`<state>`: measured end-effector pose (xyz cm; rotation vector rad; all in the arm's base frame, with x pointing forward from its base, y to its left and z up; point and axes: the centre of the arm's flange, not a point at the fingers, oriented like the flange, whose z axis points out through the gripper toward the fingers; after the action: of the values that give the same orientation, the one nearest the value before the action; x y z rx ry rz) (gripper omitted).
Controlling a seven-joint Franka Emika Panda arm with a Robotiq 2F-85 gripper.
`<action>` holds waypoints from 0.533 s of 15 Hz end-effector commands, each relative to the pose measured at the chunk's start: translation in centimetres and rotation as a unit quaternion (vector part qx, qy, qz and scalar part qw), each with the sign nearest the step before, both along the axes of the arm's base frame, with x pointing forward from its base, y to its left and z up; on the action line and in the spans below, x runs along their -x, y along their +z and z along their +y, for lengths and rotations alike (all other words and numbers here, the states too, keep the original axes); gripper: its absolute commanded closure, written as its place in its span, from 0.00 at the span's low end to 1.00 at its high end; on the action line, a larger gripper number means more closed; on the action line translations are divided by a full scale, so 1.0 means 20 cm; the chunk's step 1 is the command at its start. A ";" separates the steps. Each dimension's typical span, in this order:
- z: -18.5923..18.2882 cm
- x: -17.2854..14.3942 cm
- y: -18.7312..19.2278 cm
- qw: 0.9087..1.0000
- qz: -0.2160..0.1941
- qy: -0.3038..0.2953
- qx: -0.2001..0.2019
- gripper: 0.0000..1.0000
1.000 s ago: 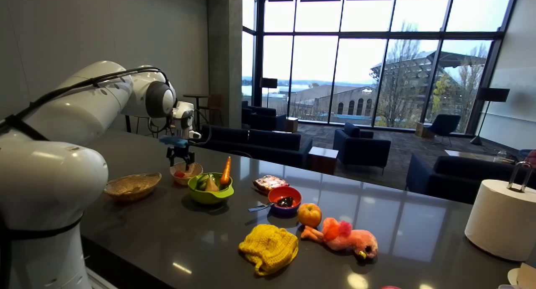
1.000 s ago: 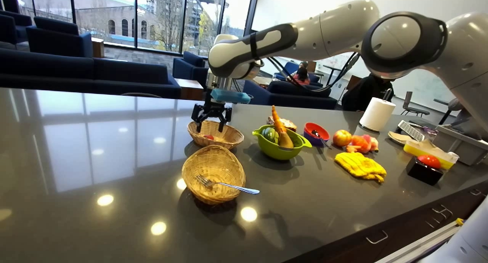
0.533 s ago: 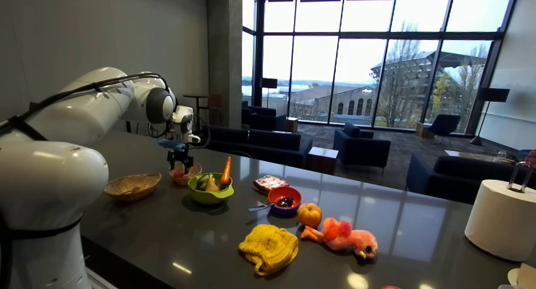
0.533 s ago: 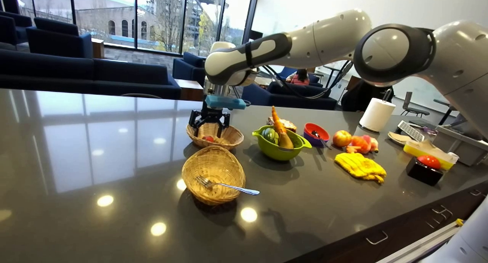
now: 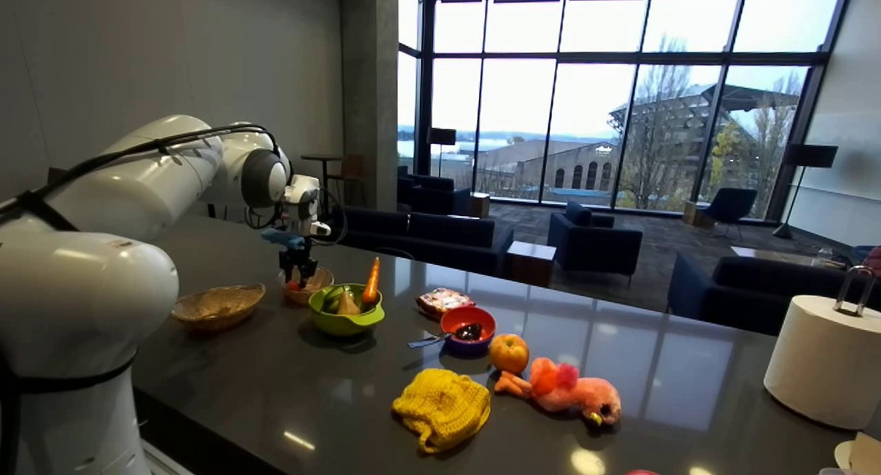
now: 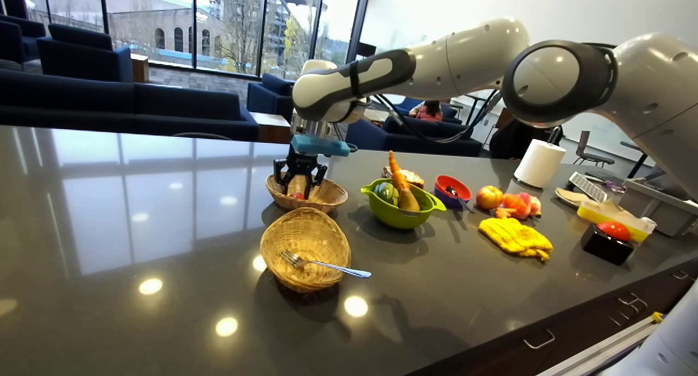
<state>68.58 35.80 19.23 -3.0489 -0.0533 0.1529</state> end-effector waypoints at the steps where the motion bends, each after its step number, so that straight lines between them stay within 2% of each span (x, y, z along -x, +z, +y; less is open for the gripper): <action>1: 0.00 -0.05 0.04 1.000 0.006 -0.019 0.002 0.67; 2: -0.01 -0.06 0.04 1.000 0.007 -0.022 0.003 0.74; 8: -0.03 -0.07 0.14 1.000 0.001 -0.025 0.009 0.74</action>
<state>69.28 35.28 20.38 -3.0520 -0.0036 0.1437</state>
